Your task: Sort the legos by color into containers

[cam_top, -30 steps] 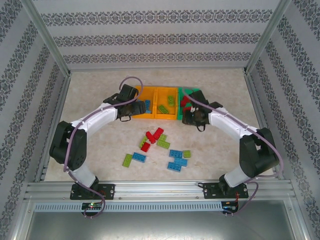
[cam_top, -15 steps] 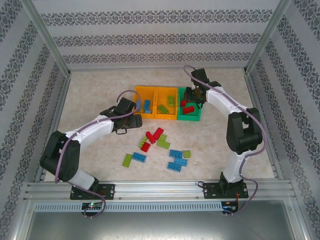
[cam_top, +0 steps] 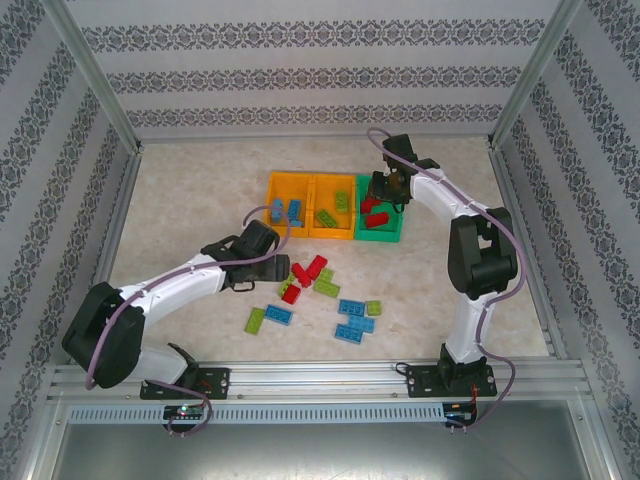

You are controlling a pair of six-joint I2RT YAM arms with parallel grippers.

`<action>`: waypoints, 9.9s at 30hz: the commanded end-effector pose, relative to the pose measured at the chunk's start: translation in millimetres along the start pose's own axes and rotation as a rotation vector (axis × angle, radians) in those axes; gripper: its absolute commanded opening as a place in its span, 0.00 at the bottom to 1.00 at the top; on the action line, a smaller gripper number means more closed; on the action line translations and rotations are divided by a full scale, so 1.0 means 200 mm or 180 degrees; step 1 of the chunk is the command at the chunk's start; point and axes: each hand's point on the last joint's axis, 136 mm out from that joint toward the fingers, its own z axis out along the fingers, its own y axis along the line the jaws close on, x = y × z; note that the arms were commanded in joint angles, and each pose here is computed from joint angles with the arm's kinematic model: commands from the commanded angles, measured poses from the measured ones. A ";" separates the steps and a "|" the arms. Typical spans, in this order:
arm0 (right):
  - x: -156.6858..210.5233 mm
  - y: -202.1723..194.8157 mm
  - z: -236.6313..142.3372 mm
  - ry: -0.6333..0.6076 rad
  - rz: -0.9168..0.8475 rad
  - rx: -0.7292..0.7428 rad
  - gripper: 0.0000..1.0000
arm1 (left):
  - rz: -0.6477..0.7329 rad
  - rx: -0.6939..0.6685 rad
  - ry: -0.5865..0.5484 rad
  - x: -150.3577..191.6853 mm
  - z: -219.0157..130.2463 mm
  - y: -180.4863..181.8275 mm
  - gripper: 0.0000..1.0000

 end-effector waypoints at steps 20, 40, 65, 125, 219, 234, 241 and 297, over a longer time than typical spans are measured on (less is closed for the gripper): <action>0.02 -0.02 0.00 0.0016 -0.0003 -0.0013 0.67 | -0.0470 0.0385 0.0254 -0.09 0.08 -0.29 0.81; 0.33 0.05 -0.20 -0.0136 -0.0799 -0.0238 0.77 | 0.0022 0.0206 0.0489 0.15 0.09 -0.16 0.65; 0.33 -0.03 -0.23 -0.0152 -0.0691 -0.0109 0.77 | 0.0044 0.0032 0.0680 0.20 0.23 -0.14 0.50; 1.05 -0.15 -0.39 0.0516 -0.0307 -0.0212 0.74 | 0.0281 0.0575 -0.0061 -0.90 0.37 -0.74 0.39; 0.30 0.58 -0.26 0.0014 -0.0617 -0.0717 0.28 | -0.0402 -0.0161 -0.0288 -0.23 -0.14 -0.02 0.85; 0.17 0.61 0.07 0.0348 -0.0546 -0.0677 0.51 | -0.0606 -0.0294 0.0255 0.27 -0.12 0.17 0.83; 0.19 0.65 -0.03 0.0276 -0.0604 -0.0876 0.65 | -0.0568 -0.0418 0.0492 0.43 -0.12 0.20 0.81; 0.27 0.44 -0.10 0.0289 -0.0655 -0.0739 0.70 | 0.0224 -0.0456 0.0493 0.67 -0.01 0.13 0.33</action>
